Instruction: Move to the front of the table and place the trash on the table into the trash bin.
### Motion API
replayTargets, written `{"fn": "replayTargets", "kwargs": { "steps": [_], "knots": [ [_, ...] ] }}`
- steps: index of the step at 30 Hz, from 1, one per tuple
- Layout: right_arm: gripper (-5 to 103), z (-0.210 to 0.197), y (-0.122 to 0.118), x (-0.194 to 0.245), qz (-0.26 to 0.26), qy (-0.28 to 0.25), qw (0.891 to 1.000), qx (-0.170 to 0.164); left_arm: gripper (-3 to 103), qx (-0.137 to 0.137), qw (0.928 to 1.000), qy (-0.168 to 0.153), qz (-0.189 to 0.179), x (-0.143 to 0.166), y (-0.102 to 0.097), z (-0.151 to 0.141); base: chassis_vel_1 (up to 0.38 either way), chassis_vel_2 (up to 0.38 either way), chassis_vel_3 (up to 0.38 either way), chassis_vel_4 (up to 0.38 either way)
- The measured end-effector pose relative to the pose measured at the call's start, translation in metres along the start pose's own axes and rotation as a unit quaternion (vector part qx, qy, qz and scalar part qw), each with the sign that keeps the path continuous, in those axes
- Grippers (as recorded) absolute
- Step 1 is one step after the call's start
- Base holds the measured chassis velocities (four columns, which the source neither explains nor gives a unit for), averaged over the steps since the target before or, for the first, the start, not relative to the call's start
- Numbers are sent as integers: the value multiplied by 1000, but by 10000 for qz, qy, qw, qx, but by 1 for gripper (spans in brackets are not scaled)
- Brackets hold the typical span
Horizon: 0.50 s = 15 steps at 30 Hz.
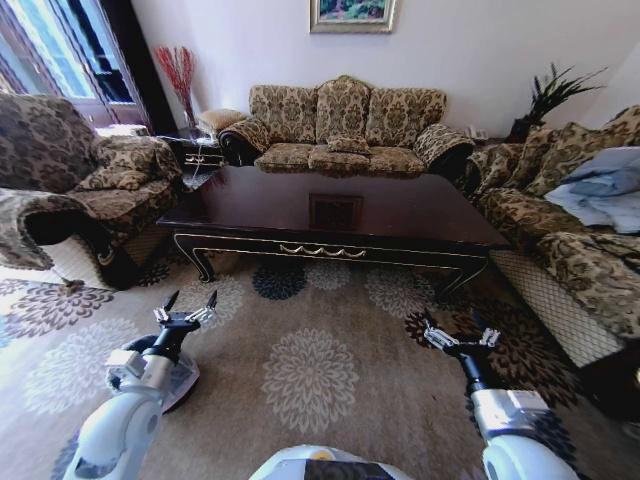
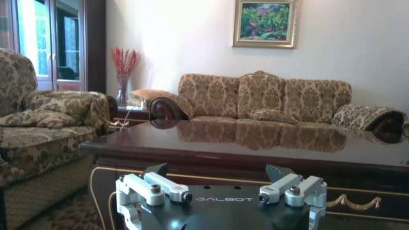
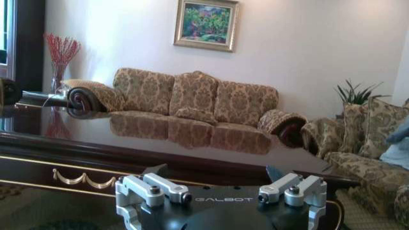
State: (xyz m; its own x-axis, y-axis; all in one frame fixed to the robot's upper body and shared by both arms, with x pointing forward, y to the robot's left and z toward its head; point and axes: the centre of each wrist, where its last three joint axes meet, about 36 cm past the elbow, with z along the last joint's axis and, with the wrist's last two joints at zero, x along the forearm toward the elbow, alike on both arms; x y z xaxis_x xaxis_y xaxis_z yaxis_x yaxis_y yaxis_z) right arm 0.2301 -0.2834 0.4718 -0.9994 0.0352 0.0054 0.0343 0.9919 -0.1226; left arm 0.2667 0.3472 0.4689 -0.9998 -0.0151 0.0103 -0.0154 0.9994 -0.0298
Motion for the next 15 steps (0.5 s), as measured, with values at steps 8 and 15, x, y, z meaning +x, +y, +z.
{"fn": "replayTargets", "kwargs": {
  "steps": [8,15],
  "knots": [
    [100,0,0,0,0,0,10000,0,100,0,10000,0,0,0,0,0,0,0,0,0],
    [100,0,0,0,0,0,10000,0,100,0,10000,0,0,0,0,0,0,0,0,0]
  ]
}}
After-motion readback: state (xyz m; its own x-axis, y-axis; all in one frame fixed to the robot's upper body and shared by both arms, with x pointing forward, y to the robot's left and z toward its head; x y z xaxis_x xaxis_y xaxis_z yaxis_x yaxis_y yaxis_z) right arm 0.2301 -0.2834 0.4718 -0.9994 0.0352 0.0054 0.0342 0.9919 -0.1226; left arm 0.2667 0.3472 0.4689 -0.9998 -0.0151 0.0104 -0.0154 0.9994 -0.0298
